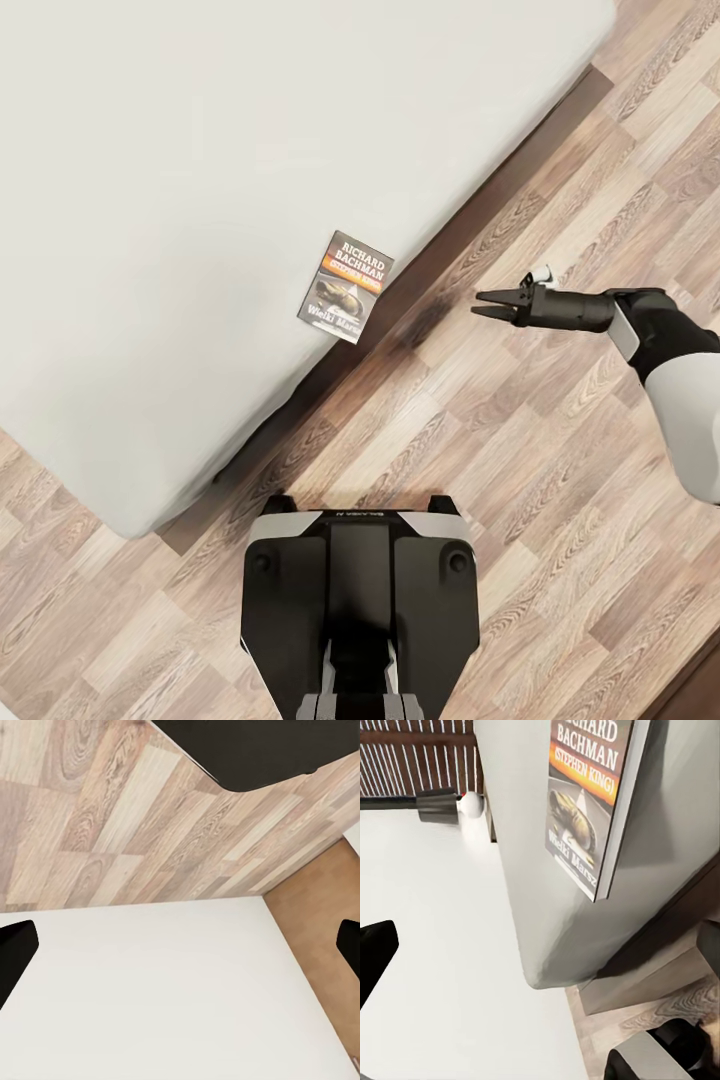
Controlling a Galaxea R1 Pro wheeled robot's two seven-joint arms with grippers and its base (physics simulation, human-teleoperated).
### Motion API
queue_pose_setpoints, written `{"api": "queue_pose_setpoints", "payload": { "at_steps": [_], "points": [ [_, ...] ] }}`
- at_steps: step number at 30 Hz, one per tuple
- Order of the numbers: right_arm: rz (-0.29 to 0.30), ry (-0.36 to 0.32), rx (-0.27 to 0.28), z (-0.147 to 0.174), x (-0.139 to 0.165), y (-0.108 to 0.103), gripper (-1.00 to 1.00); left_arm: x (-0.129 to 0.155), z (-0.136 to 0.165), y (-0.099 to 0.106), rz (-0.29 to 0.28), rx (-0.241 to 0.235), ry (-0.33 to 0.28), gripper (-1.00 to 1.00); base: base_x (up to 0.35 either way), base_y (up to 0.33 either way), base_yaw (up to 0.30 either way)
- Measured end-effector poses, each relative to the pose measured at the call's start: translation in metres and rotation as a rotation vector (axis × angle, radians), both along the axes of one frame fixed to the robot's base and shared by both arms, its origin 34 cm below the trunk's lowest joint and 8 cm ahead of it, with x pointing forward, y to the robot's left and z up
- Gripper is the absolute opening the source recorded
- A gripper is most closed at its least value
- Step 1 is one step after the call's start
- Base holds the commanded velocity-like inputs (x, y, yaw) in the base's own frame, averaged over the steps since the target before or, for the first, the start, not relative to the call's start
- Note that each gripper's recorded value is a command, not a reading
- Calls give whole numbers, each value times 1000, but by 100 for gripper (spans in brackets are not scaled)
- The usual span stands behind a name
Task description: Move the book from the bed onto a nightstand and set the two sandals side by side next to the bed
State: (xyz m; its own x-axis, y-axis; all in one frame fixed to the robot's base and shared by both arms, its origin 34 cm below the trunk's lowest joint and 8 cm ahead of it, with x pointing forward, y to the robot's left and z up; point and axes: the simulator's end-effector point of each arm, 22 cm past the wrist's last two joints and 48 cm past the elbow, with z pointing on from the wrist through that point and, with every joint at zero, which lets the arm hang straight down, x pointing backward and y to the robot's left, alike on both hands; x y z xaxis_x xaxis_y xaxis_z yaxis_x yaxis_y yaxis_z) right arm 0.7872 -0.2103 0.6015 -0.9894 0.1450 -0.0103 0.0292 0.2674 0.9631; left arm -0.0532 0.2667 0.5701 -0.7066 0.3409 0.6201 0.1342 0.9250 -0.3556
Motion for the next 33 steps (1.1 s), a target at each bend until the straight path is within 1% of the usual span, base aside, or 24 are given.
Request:
{"api": "queue_pose_setpoints", "payload": {
  "at_steps": [5,10,20,25,33],
  "points": [
    [-2,-28,0,9,15,-1,100,0,0,0,0,-1,0,100,0,0,0],
    [-3,-48,-2,11,27,-3,100,2,-4,0,0,0,0,100,0,0,0],
    [-9,-61,-7,12,34,-12,100,3,-8,0,0,0,1,100,0,0,0],
    [-17,-67,-16,14,36,-21,100,2,-8,0,0,0,1,100,0,0,0],
    [-27,-72,-36,8,40,-38,100,5,-15,0,0,2,1,100,0,0,0]
  ]
}}
